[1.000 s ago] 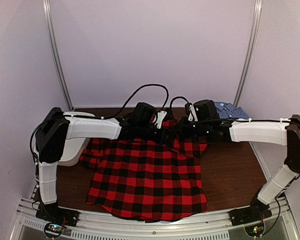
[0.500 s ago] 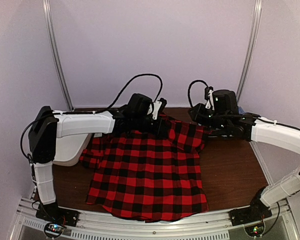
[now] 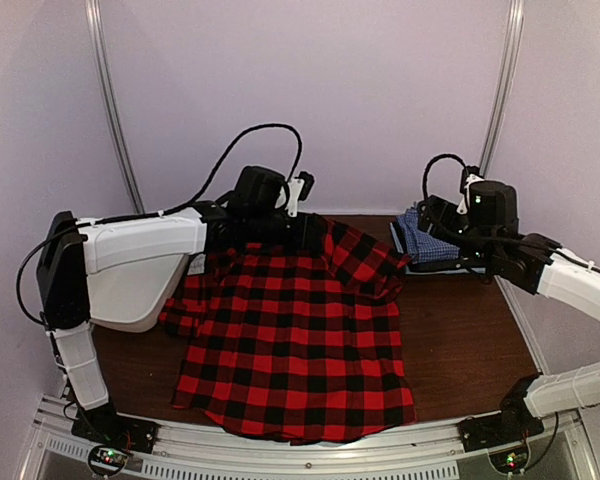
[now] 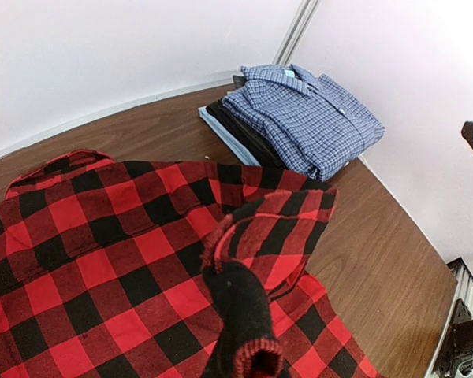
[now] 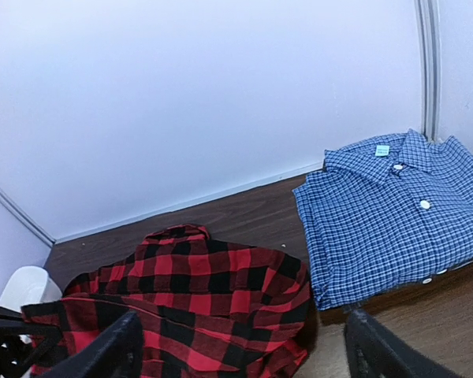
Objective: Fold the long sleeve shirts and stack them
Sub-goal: Pass from the right arm to the left, then pick up the corner of the shirt from the corner of the board.
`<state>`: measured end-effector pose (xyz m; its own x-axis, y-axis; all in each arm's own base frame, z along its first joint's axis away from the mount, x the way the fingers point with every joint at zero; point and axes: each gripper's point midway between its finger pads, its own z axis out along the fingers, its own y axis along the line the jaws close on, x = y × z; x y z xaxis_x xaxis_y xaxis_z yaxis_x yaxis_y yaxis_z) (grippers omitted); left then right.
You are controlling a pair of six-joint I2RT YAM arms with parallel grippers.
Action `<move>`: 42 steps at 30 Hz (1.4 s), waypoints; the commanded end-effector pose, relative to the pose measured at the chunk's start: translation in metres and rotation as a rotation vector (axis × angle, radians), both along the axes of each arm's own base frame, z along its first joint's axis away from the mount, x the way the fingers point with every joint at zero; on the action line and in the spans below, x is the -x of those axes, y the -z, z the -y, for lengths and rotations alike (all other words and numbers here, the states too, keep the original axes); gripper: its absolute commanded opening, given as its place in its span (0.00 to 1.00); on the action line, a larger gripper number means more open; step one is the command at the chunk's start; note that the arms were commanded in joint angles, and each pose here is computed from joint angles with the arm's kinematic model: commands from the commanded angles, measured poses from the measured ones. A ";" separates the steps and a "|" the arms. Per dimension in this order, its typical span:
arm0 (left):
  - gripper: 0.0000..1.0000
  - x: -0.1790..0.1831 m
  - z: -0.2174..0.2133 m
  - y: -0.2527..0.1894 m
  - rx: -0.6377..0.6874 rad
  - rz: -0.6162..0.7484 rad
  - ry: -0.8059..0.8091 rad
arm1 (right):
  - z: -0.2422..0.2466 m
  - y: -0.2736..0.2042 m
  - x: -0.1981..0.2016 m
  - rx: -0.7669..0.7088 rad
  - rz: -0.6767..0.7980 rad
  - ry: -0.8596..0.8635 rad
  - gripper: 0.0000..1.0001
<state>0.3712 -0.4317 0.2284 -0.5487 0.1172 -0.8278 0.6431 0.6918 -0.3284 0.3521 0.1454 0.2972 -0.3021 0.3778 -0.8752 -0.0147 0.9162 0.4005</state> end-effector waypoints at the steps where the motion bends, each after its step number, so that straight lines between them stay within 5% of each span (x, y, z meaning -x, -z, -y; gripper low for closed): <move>1: 0.00 -0.011 -0.024 -0.028 0.044 0.018 -0.087 | 0.013 0.022 0.006 0.083 -0.070 0.028 0.99; 11: 0.00 -0.022 -0.047 -0.033 0.048 -0.015 -0.140 | 0.008 0.064 0.018 0.128 -0.154 -0.051 1.00; 25: 0.00 -0.030 -0.070 -0.054 0.054 -0.013 -0.188 | 0.003 0.123 0.039 0.075 -0.293 -0.100 0.85; 42: 0.00 -0.046 -0.113 -0.040 -0.012 -0.055 -0.304 | -0.031 0.221 0.116 0.043 -0.676 -0.233 0.69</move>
